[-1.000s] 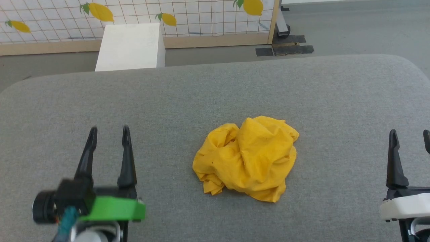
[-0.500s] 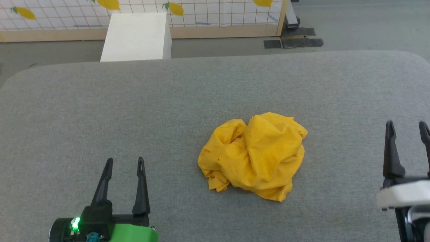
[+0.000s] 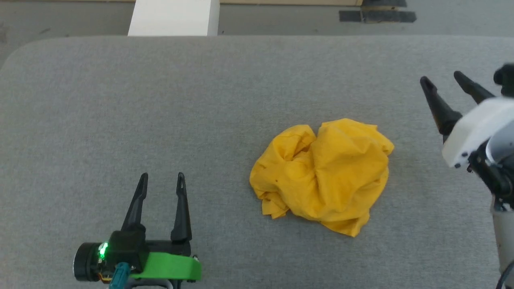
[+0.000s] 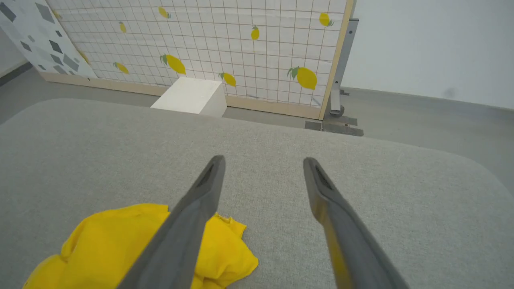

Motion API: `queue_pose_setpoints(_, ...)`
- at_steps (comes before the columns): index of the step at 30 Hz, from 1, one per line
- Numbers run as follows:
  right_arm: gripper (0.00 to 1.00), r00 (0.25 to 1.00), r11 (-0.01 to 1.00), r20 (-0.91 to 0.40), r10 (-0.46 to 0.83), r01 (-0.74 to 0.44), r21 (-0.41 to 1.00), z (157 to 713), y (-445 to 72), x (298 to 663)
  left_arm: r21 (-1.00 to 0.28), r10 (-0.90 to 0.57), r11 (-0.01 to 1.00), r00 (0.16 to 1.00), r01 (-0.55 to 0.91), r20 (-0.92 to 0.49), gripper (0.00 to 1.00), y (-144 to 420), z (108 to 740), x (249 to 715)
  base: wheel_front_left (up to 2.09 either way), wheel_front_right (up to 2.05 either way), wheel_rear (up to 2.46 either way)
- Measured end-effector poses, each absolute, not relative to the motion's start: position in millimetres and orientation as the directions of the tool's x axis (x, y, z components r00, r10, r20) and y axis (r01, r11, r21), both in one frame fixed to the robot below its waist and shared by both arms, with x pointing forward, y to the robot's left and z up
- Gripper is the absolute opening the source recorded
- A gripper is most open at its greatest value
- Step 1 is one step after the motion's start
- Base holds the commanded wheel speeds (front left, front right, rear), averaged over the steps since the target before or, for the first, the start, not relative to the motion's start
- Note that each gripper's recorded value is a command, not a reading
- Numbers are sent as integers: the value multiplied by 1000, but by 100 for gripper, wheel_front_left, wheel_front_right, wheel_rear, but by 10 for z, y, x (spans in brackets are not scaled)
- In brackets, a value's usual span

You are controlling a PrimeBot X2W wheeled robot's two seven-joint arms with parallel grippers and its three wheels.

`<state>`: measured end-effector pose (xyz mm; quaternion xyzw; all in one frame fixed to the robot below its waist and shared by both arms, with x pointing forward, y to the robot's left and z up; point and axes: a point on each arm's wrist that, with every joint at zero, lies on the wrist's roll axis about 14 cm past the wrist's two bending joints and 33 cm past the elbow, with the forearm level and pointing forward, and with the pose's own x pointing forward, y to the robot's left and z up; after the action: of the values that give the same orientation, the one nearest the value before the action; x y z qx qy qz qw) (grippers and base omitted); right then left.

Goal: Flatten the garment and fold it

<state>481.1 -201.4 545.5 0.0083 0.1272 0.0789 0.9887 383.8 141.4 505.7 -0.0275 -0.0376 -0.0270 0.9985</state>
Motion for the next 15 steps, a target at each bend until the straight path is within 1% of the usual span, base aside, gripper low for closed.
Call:
queue_pose_setpoints(3, 100, 893, 981, -409, 189, -185, 50, 5141, -1943, 4911, -47, -47, 998, 997, 50, 66, 100, 1423, 5009, 3872, 0, 0, 0)
queue_pose_setpoints(5, 100, 829, 977, -521, 202, -206, 51, 4876, -1892, 4911, -46, -39, 998, 997, 42, 60, 100, 1452, 4983, 3883, 0, 0, 0)
queue_pose_setpoints(8, 100, 730, 969, -646, 221, -238, 63, 4532, -1809, 4859, -43, -22, 999, 999, 24, 50, 100, 1512, 4949, 3888, 0, 0, 0)
queue_pose_setpoints(10, 100, 670, 964, -705, 234, -254, 78, 4345, -1758, 4810, -43, -9, 999, 999, 11, 39, 100, 1552, 4917, 3879, 0, 0, 0)
queue_pose_setpoints(15, 100, 569, 956, -784, 249, -276, 103, 3917, -1664, 4656, -33, 23, 999, 1000, -22, 9, 100, 1670, 4833, 3827, 0, 0, 0)
